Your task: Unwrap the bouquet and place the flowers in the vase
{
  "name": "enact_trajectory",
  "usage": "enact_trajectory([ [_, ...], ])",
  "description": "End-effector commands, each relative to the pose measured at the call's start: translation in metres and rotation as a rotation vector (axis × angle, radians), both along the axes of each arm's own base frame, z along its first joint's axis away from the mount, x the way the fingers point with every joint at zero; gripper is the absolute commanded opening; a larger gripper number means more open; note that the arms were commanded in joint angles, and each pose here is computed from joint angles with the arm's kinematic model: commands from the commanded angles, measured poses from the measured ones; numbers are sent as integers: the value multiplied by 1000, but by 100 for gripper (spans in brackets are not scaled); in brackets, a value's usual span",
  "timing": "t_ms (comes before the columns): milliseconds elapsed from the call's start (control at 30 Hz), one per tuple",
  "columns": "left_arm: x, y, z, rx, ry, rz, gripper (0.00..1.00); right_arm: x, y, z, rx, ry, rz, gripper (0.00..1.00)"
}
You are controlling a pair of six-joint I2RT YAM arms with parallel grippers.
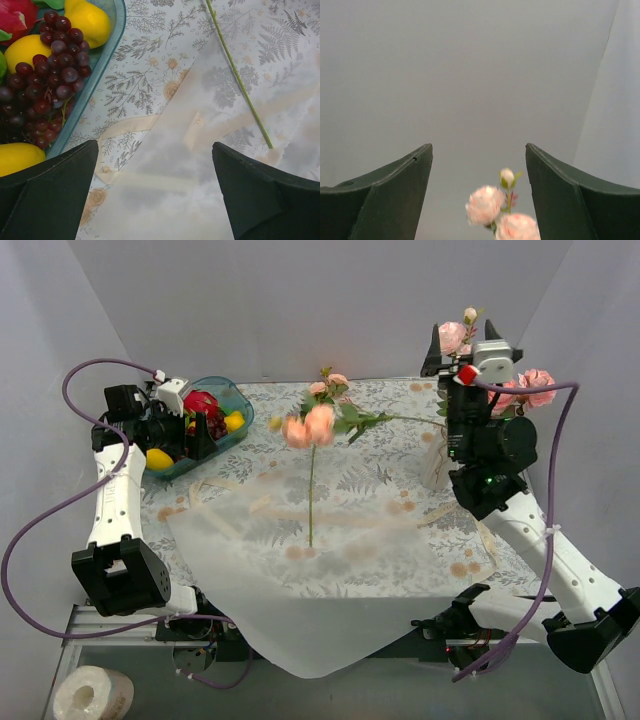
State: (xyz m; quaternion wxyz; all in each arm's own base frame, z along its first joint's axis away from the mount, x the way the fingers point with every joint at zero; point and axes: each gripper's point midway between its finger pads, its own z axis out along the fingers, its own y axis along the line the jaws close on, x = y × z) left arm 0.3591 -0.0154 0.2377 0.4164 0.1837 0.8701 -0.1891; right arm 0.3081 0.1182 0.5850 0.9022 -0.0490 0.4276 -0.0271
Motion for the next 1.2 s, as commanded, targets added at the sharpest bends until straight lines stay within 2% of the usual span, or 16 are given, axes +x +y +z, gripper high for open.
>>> enact_trajectory([
  [0, -10, -2, 20, 30, -72, -18, 98, 23, -20, -72, -50, 154, -185, 80],
  [133, -13, -1, 18, 46, -74, -19, 98, 28, -31, -91, -21, 197, -204, 79],
  [433, -13, -3, 20, 33, -72, -22, 98, 15, -22, -69, -11, 153, -99, 77],
  [633, -13, -1, 21, 40, -74, -16, 98, -17, 6, -47, -130, 92, 134, 80],
  [700, -13, -2, 23, 44, -79, -20, 98, -26, 23, -58, -225, 145, 234, 81],
  [800, -13, -2, 24, 45, -82, -20, 98, -45, 30, -64, -267, 196, 332, 82],
  [867, -12, -1, 25, 44, -83, -20, 98, -53, 34, -72, -276, 223, 380, 76],
  [967, -12, -2, 25, 41, -82, -22, 98, -69, 46, -88, -329, 238, 478, 49],
  [1000, -12, -2, 25, 39, -79, -24, 98, -75, 51, -90, -348, 233, 519, 28],
  [1033, -12, -2, 25, 40, -79, -22, 98, -75, 55, -104, -371, 280, 542, 20],
  [1100, -12, -2, 27, 40, -83, -24, 98, -76, 65, -124, -400, 332, 594, 10],
  [1167, -13, -3, 28, 39, -80, -23, 98, -76, 69, -141, -410, 363, 620, 10],
])
